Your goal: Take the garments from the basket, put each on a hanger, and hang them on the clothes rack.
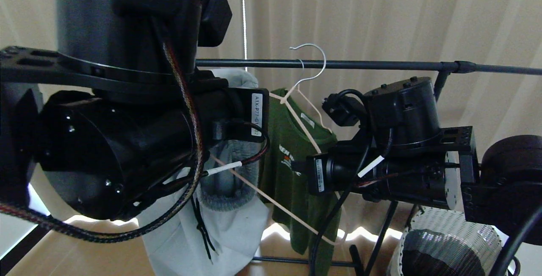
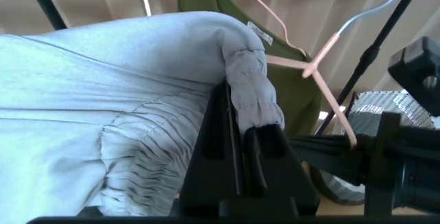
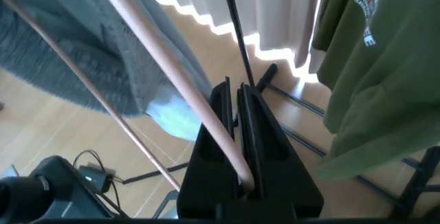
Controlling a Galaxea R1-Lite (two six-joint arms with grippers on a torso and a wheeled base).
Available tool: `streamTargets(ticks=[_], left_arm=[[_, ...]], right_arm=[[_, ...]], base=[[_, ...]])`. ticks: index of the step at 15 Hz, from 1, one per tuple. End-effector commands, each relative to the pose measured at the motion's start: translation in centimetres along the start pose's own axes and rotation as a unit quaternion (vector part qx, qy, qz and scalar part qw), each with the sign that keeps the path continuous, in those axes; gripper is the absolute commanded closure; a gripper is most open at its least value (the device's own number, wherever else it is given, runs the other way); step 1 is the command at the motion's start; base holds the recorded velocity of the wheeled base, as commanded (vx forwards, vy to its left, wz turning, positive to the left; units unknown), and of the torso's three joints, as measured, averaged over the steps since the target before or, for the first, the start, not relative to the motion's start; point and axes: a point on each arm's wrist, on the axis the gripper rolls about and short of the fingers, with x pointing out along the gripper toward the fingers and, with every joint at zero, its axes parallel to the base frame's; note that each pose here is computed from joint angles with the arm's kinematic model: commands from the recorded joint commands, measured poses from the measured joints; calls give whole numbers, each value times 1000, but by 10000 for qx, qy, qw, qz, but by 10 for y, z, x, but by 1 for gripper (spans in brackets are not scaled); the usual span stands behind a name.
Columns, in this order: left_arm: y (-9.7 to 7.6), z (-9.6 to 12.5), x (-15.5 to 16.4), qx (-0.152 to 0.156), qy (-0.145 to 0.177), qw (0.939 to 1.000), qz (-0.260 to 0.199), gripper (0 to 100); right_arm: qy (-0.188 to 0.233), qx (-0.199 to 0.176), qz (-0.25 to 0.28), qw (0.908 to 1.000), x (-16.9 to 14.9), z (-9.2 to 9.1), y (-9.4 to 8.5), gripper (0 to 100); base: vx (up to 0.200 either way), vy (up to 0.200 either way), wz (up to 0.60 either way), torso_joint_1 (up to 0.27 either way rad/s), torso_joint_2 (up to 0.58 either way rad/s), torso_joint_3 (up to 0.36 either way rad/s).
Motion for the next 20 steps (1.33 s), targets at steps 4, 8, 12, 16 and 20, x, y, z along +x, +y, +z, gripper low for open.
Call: streamTargets(ticks=[4,8,12,16,20], left_arm=[[31,14,3,-129,-182,9987,459,100],[52,18,12,-226,-224,9959,847,100],[67,22,18,-337,-290,9932,1080,100],[70,21,19,-383,-299,9926,1115,100],[52,14,6,-289,-218,9978,554,100]], right_arm=[[324,-148,-274,9990,-19,-6,-14,100],[700,-332,-621,9951,-38,-7,-29,100],[1040,-407,-745,9909,-54,-14,-32,100],[1086,-493,-814,9895,-60,-13,-36,100],[834,-480,-725,9927,-39,-3,-33,100]], base=[[0,0,0,0,0,0],[0,0,0,0,0,0],[0,0,0,0,0,0],[0,0,0,0,0,0],[0,0,0,0,0,0]])
